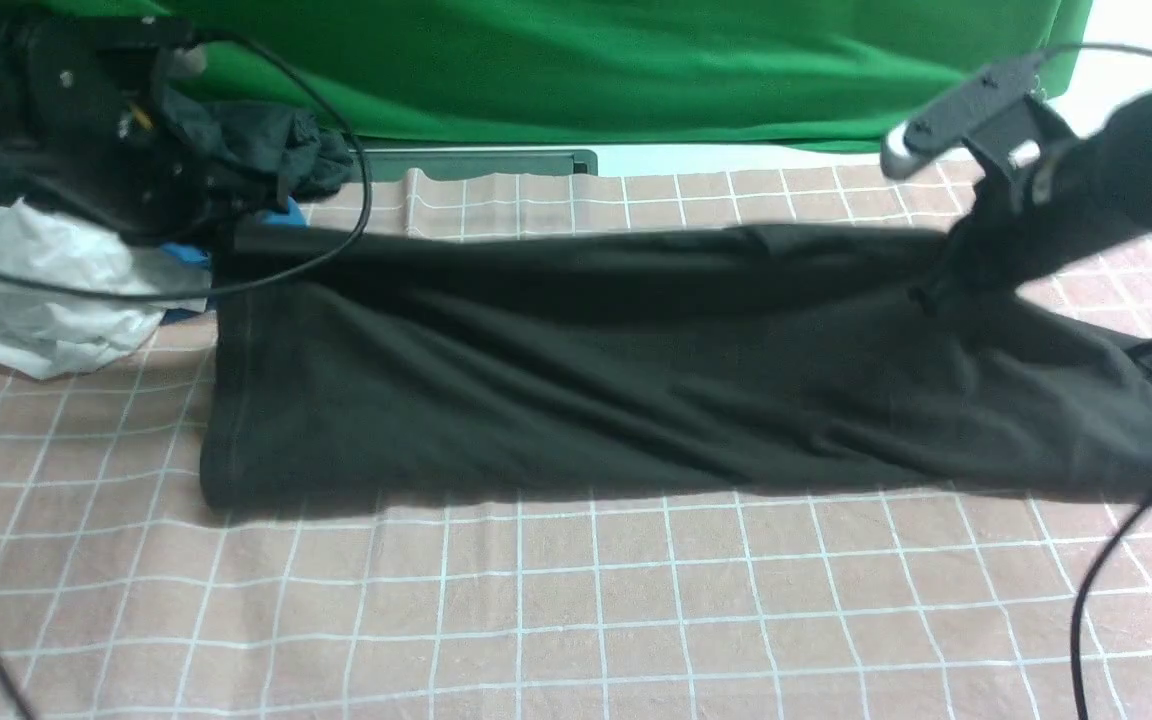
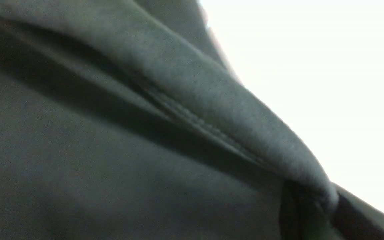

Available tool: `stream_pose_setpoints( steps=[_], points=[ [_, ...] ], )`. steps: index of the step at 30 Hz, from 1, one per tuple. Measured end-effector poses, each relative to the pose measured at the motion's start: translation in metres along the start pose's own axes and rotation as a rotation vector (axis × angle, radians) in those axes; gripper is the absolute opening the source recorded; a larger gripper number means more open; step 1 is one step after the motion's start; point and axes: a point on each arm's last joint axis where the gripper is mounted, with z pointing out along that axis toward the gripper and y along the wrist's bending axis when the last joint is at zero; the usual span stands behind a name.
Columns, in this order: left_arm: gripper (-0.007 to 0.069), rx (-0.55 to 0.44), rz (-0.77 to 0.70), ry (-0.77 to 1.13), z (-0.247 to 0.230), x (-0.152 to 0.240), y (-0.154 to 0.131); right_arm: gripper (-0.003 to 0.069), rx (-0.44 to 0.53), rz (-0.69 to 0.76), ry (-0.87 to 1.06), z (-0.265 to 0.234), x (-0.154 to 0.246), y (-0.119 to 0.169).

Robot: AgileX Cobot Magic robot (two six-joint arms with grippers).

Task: Fold a long-sleeved shirt over a pink coffee tablecloth.
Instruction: 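Fold the black garment in half by bringing its near edge over to the far edge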

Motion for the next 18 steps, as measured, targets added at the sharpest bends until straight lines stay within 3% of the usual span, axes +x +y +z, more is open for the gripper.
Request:
stream_pose_setpoints(
  steps=[13,17,18],
  points=[
    [0.0083,0.010,0.040,-0.042,0.077,-0.016,-0.004,0.0052,0.010,0.007,0.030,0.051,-0.018,-0.014],
    [0.0172,0.006,0.065,-0.115,0.080,-0.022,-0.002,0.0185,0.028,0.073,0.017,0.051,-0.019,-0.018],
    [0.0216,0.002,0.079,-0.140,0.079,-0.024,-0.001,0.0264,0.035,0.115,0.014,0.049,-0.019,-0.021]
  ],
)
